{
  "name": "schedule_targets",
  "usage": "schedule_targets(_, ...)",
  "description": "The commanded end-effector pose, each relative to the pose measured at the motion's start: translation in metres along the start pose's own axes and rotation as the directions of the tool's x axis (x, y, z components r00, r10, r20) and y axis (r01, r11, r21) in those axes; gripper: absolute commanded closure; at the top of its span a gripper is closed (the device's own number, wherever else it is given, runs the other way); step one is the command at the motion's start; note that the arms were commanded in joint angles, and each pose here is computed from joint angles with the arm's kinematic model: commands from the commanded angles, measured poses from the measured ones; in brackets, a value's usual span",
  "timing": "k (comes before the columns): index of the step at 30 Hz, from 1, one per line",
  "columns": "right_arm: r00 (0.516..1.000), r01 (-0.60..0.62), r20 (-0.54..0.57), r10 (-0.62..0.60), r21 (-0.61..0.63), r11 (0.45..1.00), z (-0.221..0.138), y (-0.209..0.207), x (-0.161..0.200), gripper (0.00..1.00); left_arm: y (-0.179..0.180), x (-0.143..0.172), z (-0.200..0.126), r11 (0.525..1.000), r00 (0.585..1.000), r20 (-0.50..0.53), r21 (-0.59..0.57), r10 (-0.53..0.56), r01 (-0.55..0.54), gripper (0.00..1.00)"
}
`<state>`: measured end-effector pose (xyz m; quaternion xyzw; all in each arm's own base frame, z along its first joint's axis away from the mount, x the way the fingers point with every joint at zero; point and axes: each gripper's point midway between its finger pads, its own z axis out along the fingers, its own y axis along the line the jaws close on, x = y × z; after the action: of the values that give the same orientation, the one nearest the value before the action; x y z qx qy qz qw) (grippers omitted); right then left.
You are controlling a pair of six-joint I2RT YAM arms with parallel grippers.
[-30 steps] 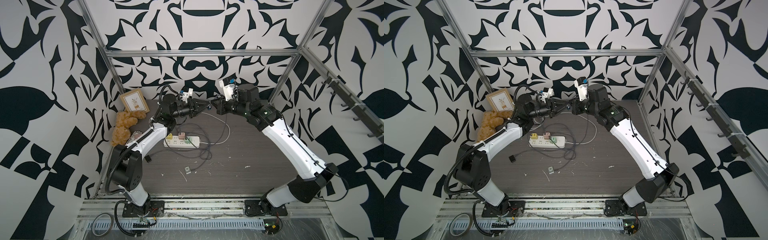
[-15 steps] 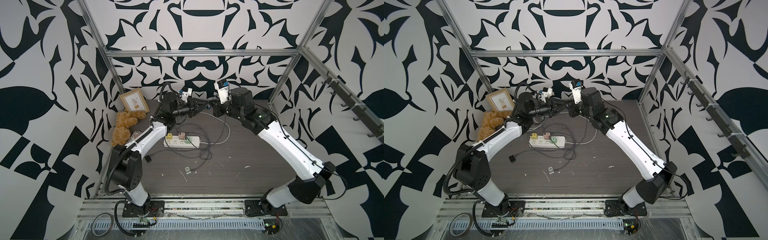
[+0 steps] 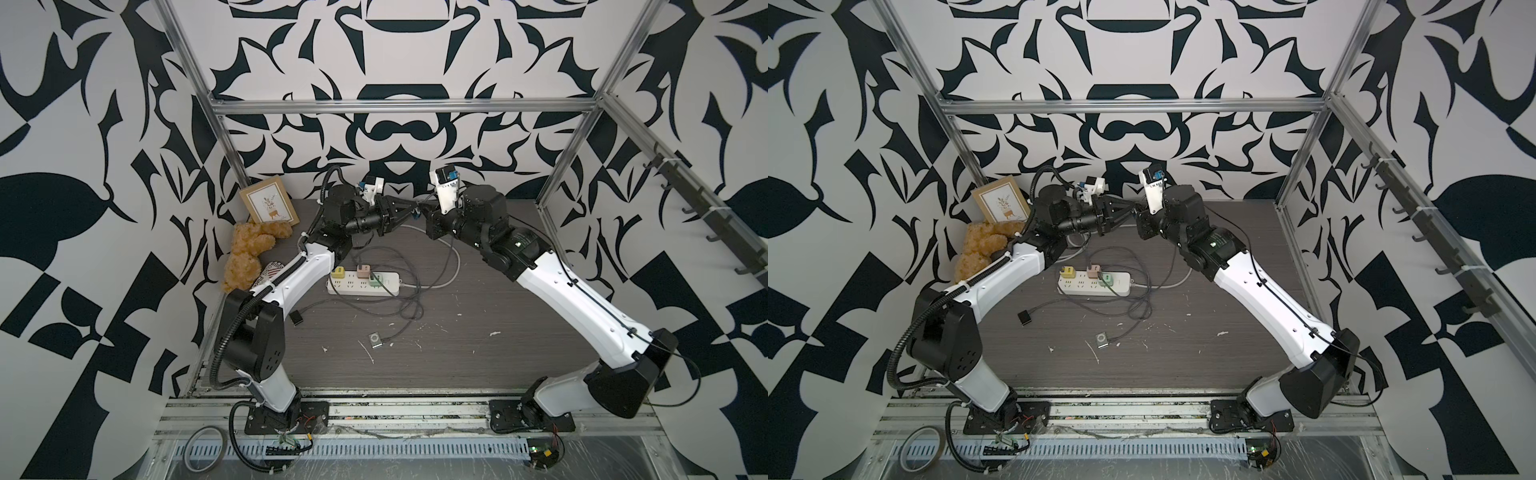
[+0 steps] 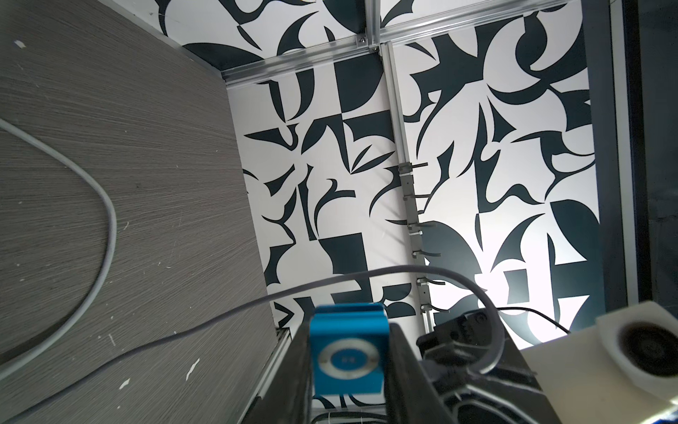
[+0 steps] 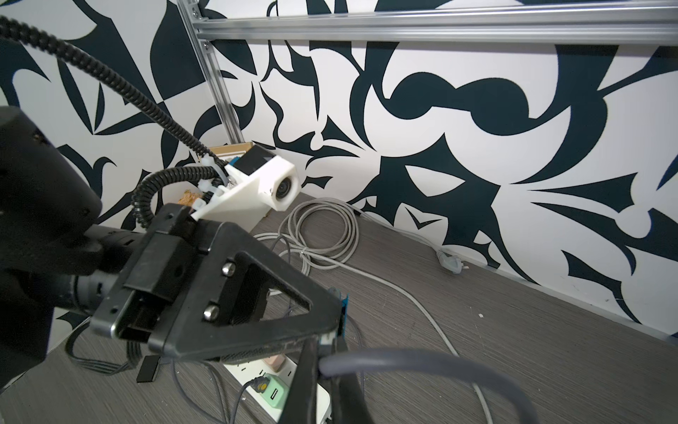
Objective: Charge mp3
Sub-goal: Insert the charging cable into the MP3 player.
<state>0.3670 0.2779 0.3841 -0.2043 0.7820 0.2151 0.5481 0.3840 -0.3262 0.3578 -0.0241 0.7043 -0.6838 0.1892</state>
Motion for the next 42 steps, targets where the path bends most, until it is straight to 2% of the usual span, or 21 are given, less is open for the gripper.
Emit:
schedule_targets(1,0.952,0.007,-0.305,-0.025,-0.060,0.998,0.012,0.014,0.092,1.00,-0.095,-0.017,-0.012,0.956,0.977,0.108,0.213,0.182,-0.201,1.00)
schedule_targets(7,0.940,0.007,-0.340,-0.035,-0.083,0.996,0.018,0.017,0.101,1.00,-0.097,-0.017,-0.015,0.956,0.976,0.118,0.211,0.183,-0.205,1.00)
schedule_targets(17,0.894,-0.100,-0.443,0.064,-0.058,0.993,0.028,0.004,0.117,1.00,-0.100,-0.010,-0.019,0.941,0.957,0.109,0.184,0.268,-0.284,1.00)
schedule_targets(24,0.889,-0.137,-0.446,0.103,-0.046,0.989,0.030,0.004,0.124,1.00,-0.102,-0.012,-0.020,0.937,0.951,0.128,0.177,0.281,-0.301,1.00)
schedule_targets(31,0.861,-0.161,-0.493,0.122,-0.037,0.986,0.035,0.003,0.146,1.00,-0.119,-0.017,-0.020,0.923,0.947,0.150,0.227,0.284,-0.312,1.00)
schedule_targets(35,0.842,-0.185,-0.521,0.140,-0.035,0.982,0.040,0.004,0.163,1.00,-0.120,-0.018,-0.016,0.925,0.951,0.131,0.228,0.280,-0.304,1.00)
schedule_targets(39,0.851,-0.224,-0.490,0.188,-0.015,0.975,0.038,-0.001,0.149,1.00,-0.100,-0.014,-0.010,0.950,0.969,0.094,0.197,0.227,-0.242,1.00)
schedule_targets(42,0.868,-0.290,-0.422,0.260,-0.008,0.957,0.025,-0.011,0.114,1.00,-0.071,-0.007,-0.006,0.975,0.984,0.059,0.139,0.166,-0.173,1.00)
